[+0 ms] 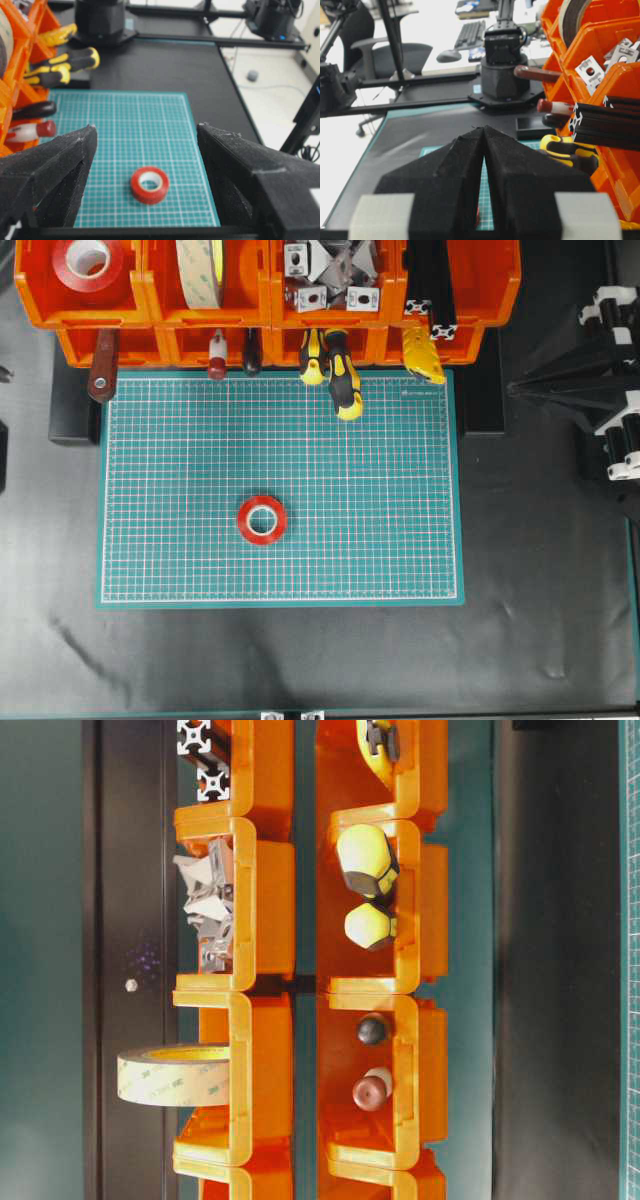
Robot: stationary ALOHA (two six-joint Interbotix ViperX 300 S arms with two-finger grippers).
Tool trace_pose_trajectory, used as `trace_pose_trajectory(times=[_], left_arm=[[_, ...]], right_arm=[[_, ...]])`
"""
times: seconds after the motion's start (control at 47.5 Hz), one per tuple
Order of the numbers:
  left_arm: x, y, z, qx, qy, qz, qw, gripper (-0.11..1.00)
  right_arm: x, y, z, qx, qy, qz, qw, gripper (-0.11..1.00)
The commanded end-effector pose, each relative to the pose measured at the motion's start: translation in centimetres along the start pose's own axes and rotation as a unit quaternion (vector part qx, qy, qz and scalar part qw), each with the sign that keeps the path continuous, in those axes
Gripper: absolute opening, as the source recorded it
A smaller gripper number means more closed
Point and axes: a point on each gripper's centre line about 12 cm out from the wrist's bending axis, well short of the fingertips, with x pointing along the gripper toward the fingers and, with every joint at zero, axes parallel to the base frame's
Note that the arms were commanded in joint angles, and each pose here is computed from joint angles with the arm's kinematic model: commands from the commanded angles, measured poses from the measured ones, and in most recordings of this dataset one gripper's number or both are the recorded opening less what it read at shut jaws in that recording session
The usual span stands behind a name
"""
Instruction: Pick vinyl tape from container rack with left arm.
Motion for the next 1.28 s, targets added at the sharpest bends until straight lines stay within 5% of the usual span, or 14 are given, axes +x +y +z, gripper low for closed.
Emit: trace_pose_trajectory(times=[0.0, 1.263], left_arm=[[-0.4, 0.0, 1.0, -0.002, -0.019, 0.002, 0.9998, 0.77], [-0.1, 0.9, -2.4, -0.006, 0.013, 0.021, 0.9997, 0.77]], right_arm=[[-0.1, 0.2, 0.9, -0.002, -0.015, 0.004, 0.9999, 0.0], [-1.3, 0.3, 0.0, -0.012, 0.018, 0.006, 0.9997, 0.0]])
